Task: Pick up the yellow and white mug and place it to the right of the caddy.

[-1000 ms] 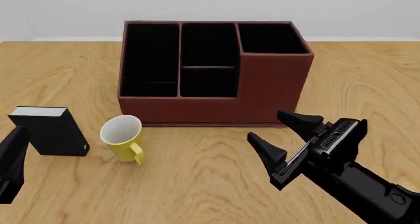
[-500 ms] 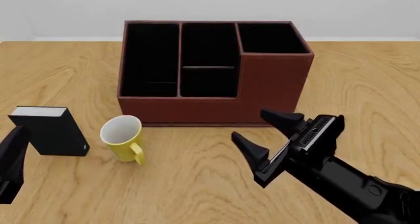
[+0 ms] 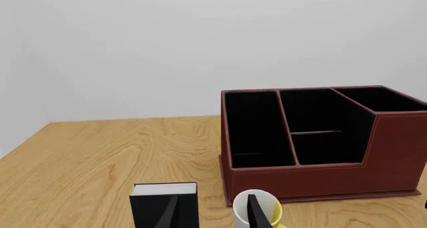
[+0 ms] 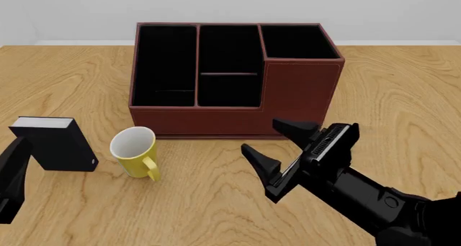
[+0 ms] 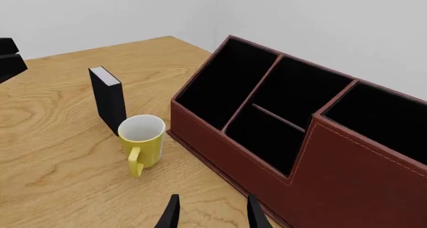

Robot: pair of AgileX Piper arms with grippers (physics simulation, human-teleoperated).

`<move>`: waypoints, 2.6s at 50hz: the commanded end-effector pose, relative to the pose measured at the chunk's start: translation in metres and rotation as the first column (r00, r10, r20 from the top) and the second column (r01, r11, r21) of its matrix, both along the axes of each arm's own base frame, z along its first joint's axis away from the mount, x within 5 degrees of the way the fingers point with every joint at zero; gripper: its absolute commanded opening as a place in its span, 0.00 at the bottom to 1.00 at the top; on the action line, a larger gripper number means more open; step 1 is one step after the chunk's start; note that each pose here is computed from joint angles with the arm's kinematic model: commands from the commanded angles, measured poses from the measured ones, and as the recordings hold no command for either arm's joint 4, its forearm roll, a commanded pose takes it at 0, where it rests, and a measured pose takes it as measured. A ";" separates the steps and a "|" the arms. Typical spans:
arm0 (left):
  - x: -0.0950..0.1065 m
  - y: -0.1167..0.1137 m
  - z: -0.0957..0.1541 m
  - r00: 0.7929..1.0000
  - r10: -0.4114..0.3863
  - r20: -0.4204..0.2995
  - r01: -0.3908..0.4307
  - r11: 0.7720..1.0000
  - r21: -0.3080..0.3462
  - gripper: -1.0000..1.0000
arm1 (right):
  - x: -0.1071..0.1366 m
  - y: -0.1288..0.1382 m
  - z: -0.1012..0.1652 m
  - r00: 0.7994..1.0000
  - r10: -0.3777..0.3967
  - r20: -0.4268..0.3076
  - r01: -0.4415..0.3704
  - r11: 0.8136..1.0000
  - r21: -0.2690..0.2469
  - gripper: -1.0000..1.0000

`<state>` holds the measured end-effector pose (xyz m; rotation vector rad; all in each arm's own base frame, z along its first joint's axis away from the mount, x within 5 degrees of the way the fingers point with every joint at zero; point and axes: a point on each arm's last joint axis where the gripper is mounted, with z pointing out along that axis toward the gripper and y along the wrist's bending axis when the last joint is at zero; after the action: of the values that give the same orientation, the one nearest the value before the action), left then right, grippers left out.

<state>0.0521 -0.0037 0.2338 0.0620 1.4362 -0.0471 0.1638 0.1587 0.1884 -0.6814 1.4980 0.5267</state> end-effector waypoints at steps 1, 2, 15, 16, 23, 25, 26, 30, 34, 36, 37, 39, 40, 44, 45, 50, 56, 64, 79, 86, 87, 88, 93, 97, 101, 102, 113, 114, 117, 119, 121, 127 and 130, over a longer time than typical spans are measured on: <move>0.000 0.000 0.001 1.000 0.000 0.003 0.000 1.000 -0.001 1.00 | 0.004 0.008 -0.005 1.000 0.015 -0.006 -0.015 1.000 -0.005 1.00; 0.000 0.000 0.001 1.000 0.000 0.003 0.000 1.000 -0.001 1.00 | 0.004 0.010 -0.005 1.000 0.019 -0.008 -0.019 1.000 -0.004 1.00; 0.000 0.000 0.001 1.000 0.003 0.004 -0.003 1.000 -0.003 1.00 | 0.006 0.023 -0.005 0.999 0.051 -0.009 -0.051 0.999 -0.007 1.00; 0.000 0.000 0.001 1.000 0.003 0.004 -0.003 1.000 -0.005 1.00 | 0.006 0.024 -0.005 0.999 0.053 -0.008 -0.053 0.999 -0.009 1.00; 0.000 0.000 0.001 1.000 0.007 0.003 -0.007 1.000 -0.003 1.00 | 0.007 0.031 -0.005 0.998 0.067 -0.013 -0.067 0.998 -0.002 1.00; 0.000 0.000 0.000 1.000 0.007 0.003 -0.007 1.000 -0.004 1.00 | 0.007 0.033 -0.006 0.997 0.072 -0.015 -0.072 0.997 -0.003 1.00; 0.000 0.000 0.000 1.000 0.008 0.003 -0.008 1.000 -0.003 1.00 | 0.008 0.034 -0.006 0.997 0.074 -0.016 -0.074 0.997 -0.004 1.00; 0.000 0.000 -0.001 1.000 0.009 0.003 -0.009 1.000 -0.004 1.00 | 0.009 0.038 -0.008 0.996 0.082 -0.019 -0.082 0.997 -0.004 1.00; 0.000 0.001 -0.001 1.000 0.010 0.003 -0.010 1.000 -0.003 1.00 | 0.009 0.043 -0.009 0.996 0.091 -0.022 -0.091 0.996 -0.004 1.00; 0.000 0.001 0.000 1.000 0.011 0.003 -0.011 1.000 -0.004 1.00 | 0.009 0.045 -0.010 0.995 0.096 -0.024 -0.096 0.995 -0.004 1.00; 0.000 0.001 0.000 1.000 0.011 0.004 -0.011 1.000 -0.004 1.00 | 0.010 0.045 -0.010 0.995 0.096 -0.023 -0.096 0.995 -0.005 1.00; 0.000 0.001 -0.001 1.000 0.011 0.004 -0.011 1.000 -0.004 1.00 | 0.010 0.047 -0.009 0.995 0.098 -0.023 -0.098 0.995 -0.004 1.00; 0.000 0.001 0.000 1.000 0.010 0.005 -0.010 1.000 -0.004 1.00 | 0.010 0.047 -0.009 0.995 0.099 -0.023 -0.099 0.995 -0.005 1.00; 0.000 0.001 0.000 1.000 0.011 0.005 -0.011 1.000 -0.006 1.00 | 0.011 0.050 -0.011 0.994 0.103 -0.025 -0.103 0.995 -0.009 1.00; 0.000 0.001 0.000 1.000 0.011 0.005 -0.011 1.000 -0.006 1.00 | 0.011 0.050 -0.012 0.994 0.103 -0.026 -0.103 0.995 -0.007 1.00; 0.000 0.001 0.000 1.000 0.013 0.004 -0.013 1.000 -0.005 1.00 | 0.012 0.054 -0.012 0.994 0.109 -0.028 -0.109 0.994 -0.009 1.00; 0.000 0.001 0.002 1.000 0.014 0.005 -0.014 1.000 -0.004 1.00 | 0.013 0.059 -0.014 0.993 0.118 -0.030 -0.119 0.993 -0.012 1.00; -0.001 0.001 0.003 1.000 0.017 0.007 -0.017 1.000 0.001 1.00 | 0.014 0.066 -0.016 0.991 0.129 -0.036 -0.129 0.992 -0.010 1.00; -0.001 0.001 0.004 1.000 0.016 0.007 -0.016 1.000 0.005 1.00 | 0.015 0.078 -0.019 0.988 0.152 -0.037 -0.153 0.988 -0.018 1.00; -0.001 0.001 0.004 1.000 0.017 0.008 -0.017 1.000 0.005 1.00 | 0.016 0.085 -0.019 0.986 0.163 -0.040 -0.164 0.986 -0.018 1.00; -0.001 0.001 0.004 1.000 0.017 0.007 -0.017 1.000 0.004 1.00 | 0.016 0.086 -0.020 0.986 0.165 -0.040 -0.165 0.986 -0.018 1.00; -0.001 0.001 0.004 1.000 0.018 0.007 -0.018 1.000 0.004 1.00 | 0.016 0.087 -0.019 0.985 0.166 -0.042 -0.167 0.986 -0.017 1.00; -0.001 0.001 0.005 1.000 0.018 0.009 -0.018 1.000 0.003 1.00 | 0.018 0.091 -0.023 0.984 0.170 -0.045 -0.171 0.985 -0.020 1.00; -0.001 0.001 0.004 1.000 0.020 0.009 -0.020 1.000 0.001 1.00 | 0.018 0.093 -0.024 0.984 0.172 -0.046 -0.173 0.985 -0.021 1.00; -0.001 0.001 0.005 1.000 0.019 0.011 -0.019 1.000 -0.001 1.00 | 0.019 0.096 -0.024 0.983 0.175 -0.047 -0.177 0.984 -0.022 1.00; -0.001 0.001 0.006 1.000 0.020 0.011 -0.020 1.000 0.000 1.00 | 0.019 0.096 -0.024 0.983 0.176 -0.049 -0.177 0.984 -0.020 1.00; -0.001 0.001 0.006 1.000 0.023 0.014 -0.023 1.000 -0.003 1.00 | 0.021 0.106 -0.025 0.980 0.189 -0.055 -0.190 0.982 -0.015 1.00; -0.001 0.001 0.006 1.000 0.024 0.014 -0.024 1.000 -0.004 1.00 | 0.021 0.107 -0.025 0.980 0.191 -0.055 -0.192 0.981 -0.014 1.00; -0.001 0.001 0.006 1.000 0.027 0.014 -0.027 1.000 -0.005 1.00 | 0.021 0.110 -0.027 0.979 0.194 -0.057 -0.196 0.981 -0.017 1.00; -0.001 0.002 0.005 0.999 0.030 0.012 -0.030 1.000 -0.004 1.00 | 0.021 0.112 -0.027 0.978 0.198 -0.059 -0.199 0.980 -0.017 1.00; -0.001 0.002 0.005 0.999 0.030 0.012 -0.030 1.000 -0.005 1.00 | 0.021 0.113 -0.028 0.978 0.200 -0.061 -0.201 0.979 -0.016 1.00; -0.001 0.002 0.006 0.999 0.032 0.014 -0.032 0.999 -0.007 1.00 | 0.022 0.119 -0.031 0.976 0.207 -0.067 -0.208 0.978 -0.017 1.00; -0.001 0.002 0.006 0.999 0.033 0.013 -0.033 0.999 -0.008 1.00 | 0.022 0.121 -0.032 0.975 0.209 -0.069 -0.211 0.977 -0.016 1.00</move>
<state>0.0509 -0.0022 0.2394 0.0372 1.4235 -0.0270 0.1849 0.2715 0.1603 -0.8454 1.5009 0.6888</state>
